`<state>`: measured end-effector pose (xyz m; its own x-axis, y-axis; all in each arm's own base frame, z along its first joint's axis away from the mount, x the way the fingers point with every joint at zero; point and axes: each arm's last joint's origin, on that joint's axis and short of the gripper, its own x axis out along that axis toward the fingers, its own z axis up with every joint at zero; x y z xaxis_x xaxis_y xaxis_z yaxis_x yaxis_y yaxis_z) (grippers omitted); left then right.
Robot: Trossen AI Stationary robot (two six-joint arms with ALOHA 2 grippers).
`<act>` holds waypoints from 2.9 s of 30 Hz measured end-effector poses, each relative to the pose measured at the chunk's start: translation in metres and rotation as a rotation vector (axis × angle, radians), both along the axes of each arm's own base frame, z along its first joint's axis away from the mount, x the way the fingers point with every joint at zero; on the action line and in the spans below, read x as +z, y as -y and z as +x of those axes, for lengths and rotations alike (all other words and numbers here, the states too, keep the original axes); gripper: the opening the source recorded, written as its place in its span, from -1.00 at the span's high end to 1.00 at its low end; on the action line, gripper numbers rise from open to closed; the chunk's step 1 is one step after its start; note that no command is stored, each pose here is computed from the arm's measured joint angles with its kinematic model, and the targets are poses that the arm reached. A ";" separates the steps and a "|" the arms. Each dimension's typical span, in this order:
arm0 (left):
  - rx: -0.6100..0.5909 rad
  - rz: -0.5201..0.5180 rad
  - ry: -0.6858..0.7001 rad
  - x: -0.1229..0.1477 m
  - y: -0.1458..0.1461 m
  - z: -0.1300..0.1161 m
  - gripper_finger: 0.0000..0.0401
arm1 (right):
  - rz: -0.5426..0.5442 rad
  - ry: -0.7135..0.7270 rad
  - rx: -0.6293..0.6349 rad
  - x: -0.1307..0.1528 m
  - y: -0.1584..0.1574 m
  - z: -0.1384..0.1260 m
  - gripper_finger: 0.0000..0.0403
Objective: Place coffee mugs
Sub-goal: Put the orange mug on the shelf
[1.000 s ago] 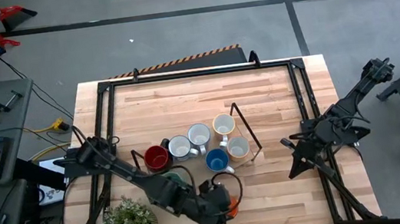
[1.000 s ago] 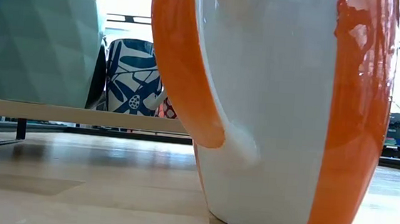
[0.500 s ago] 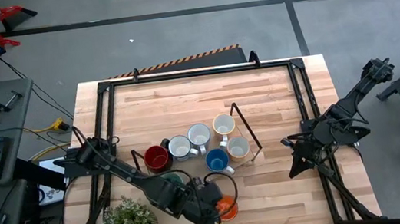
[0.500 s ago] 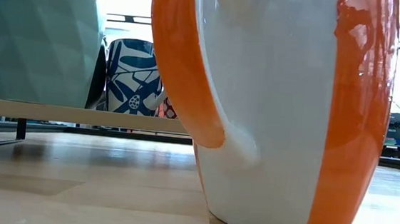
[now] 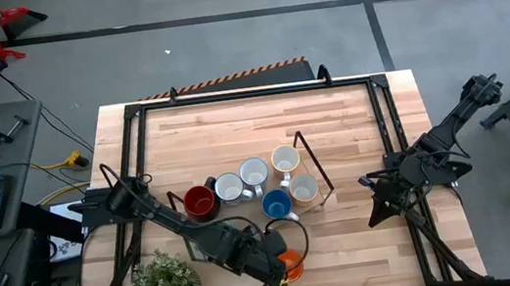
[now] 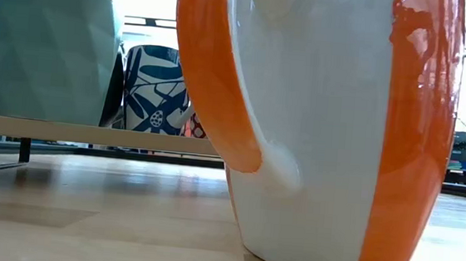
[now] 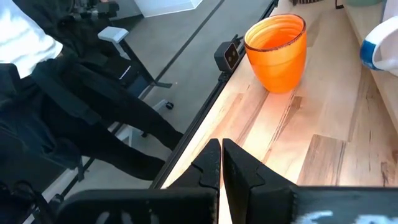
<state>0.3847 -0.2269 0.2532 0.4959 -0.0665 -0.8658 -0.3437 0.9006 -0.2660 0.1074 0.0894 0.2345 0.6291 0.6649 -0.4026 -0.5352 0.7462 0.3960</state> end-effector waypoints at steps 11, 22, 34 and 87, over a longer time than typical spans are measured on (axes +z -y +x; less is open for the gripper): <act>0.021 0.001 -0.014 -0.003 -0.017 0.010 0.35 | -0.001 0.004 -0.001 0.000 0.000 0.000 1.00; -0.010 0.002 -0.025 -0.004 -0.023 0.014 0.35 | -0.001 0.004 -0.001 0.000 0.000 0.000 1.00; -0.034 -0.030 -0.066 -0.015 -0.020 0.017 0.35 | -0.003 0.003 -0.002 0.000 0.000 0.000 1.00; -0.017 -0.007 -0.109 -0.036 -0.036 0.031 0.35 | 0.002 -0.003 -0.005 0.000 0.000 0.000 1.00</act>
